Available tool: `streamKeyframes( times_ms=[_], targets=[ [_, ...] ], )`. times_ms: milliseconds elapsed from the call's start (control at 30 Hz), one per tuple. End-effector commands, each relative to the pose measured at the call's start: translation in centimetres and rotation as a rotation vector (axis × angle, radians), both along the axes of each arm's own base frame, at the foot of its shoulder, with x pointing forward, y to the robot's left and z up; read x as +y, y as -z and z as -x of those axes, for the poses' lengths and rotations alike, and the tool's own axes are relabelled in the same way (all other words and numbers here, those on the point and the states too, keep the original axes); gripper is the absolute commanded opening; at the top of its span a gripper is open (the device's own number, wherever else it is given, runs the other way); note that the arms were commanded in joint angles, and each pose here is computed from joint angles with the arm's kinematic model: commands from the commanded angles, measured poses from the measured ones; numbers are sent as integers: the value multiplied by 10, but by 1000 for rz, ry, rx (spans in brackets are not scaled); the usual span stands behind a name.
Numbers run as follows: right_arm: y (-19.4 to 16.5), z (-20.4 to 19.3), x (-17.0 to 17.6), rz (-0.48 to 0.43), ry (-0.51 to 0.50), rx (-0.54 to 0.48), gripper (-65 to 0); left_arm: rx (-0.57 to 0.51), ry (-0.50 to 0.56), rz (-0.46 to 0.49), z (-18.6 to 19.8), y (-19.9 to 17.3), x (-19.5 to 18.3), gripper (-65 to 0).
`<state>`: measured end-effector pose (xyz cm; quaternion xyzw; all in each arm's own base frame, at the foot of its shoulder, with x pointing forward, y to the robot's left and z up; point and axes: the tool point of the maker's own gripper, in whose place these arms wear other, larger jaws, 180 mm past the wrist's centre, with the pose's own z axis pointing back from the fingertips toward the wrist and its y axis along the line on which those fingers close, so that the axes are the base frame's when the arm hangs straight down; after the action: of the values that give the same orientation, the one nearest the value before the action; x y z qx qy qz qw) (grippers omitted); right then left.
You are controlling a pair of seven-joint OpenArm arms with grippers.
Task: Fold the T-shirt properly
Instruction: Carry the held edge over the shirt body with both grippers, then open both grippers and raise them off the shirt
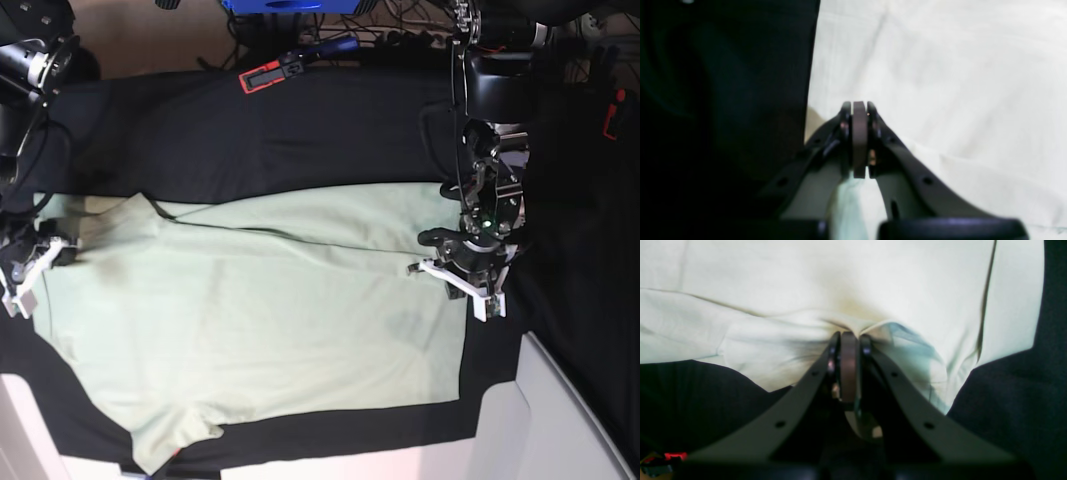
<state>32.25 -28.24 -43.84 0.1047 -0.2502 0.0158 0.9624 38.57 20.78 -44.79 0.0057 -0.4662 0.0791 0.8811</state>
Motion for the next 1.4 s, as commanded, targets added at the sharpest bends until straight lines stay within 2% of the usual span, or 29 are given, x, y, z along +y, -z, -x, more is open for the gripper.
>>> streamKeyframes(
  times_ms=[0,167,333,600,767,867,1067,1133,1200,1233,1300,1367],
  targets=[
    [-17,-14,-10,17,5,-56,-647,-72,3,-9,-17,-22,2,-650],
    [-17,-14,-10,17,5,-56,-647,-105,3,-11,-32,-36,3,-650],
    [-13,-17,6,34,-67,-39,-647,-99,3,-11,-30,-33,3,-650],
    [-23,-33,12,24,-67,-115,-647,-78,-7,-8,-20,-24,6,-650],
    [-21,-41,13,-9,-47,-132,-647,-67,-11,-9,-16,-20,7,-650],
    [-17,-44,8,-19,11,-145,-647,-65,-11,-9,-15,-19,7,-650],
    [-24,-55,4,-27,65,-210,-640,-68,-14,-10,-16,-20,7,-650],
    [-25,-56,1,-24,87,-218,-635,-70,-14,-10,-17,-21,7,-596],
    [-26,-57,1,-24,90,-224,-586,-68,-14,-9,-17,-21,7,-489],
    [-27,-58,0,-23,91,-227,-540,-68,-14,-9,-17,-21,7,-435],
    [-29,-58,-3,-26,105,-236,-403,-76,-15,-9,-18,-24,8,-324],
    [-32,-56,-13,-36,142,-249,-279,-81,-17,-21,-19,-27,14,-257]
  ],
)
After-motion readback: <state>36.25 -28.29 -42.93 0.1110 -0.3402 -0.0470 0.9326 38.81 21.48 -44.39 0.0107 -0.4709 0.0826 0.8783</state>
